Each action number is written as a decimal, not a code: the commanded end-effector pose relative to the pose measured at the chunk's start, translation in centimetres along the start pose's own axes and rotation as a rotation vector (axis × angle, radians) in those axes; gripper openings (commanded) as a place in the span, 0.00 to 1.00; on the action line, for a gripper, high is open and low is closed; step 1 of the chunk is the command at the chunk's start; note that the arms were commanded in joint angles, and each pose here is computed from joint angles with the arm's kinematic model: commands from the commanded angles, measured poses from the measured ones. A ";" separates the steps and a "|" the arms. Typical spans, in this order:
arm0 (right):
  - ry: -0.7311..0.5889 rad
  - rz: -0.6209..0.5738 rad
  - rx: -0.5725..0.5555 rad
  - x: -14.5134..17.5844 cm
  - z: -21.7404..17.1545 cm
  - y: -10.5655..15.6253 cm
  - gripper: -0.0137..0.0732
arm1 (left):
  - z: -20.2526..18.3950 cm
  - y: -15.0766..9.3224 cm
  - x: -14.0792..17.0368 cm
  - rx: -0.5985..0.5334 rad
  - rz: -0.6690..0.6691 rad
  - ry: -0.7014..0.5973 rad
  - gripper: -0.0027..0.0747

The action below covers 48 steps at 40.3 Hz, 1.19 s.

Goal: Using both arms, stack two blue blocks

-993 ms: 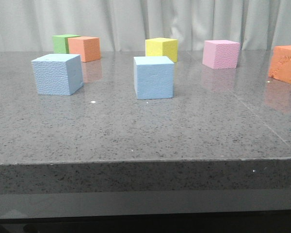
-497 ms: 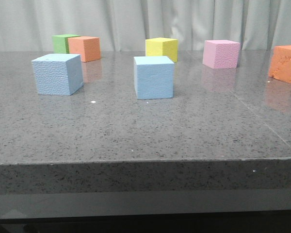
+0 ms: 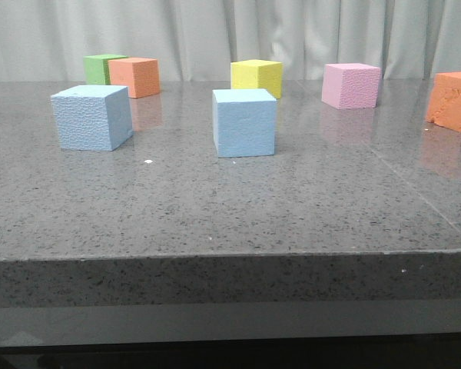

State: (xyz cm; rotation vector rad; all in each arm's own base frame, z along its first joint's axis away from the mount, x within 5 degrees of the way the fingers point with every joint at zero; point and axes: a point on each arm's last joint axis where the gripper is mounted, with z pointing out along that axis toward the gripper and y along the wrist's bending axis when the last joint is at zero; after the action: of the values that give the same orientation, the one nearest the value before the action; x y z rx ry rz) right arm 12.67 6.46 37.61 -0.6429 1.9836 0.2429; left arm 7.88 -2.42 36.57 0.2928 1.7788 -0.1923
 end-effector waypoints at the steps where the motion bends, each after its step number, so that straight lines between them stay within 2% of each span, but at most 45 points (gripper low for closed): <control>1: -0.099 -0.002 0.025 -1.2 -0.6 -0.3 0.89 | 1.1 -0.3 -2.2 0.033 0.009 -0.053 0.82; 20: -0.099 -0.002 0.025 -1.2 -0.6 -0.3 0.89 | 12.9 -0.9 -4.1 0.057 0.008 0.283 0.82; 35: -0.099 -0.002 0.025 -1.2 -0.6 -0.3 0.89 | 23.0 -1.5 -4.5 0.068 -0.011 0.431 0.82; 43: -0.099 -0.002 0.025 -1.2 -0.6 -0.3 0.89 | 26.9 -1.7 -4.6 0.071 -0.008 0.521 0.82; 48: -0.099 -0.002 0.025 -1.2 -0.6 -0.3 0.89 | 28.9 -1.8 -4.5 0.055 -0.069 0.575 0.82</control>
State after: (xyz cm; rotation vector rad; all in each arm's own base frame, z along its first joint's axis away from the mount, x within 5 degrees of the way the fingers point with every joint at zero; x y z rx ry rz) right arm 12.67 6.46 37.61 -0.6429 1.9836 0.2429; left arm 34.66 -12.34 31.81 0.4089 2.4347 -0.1737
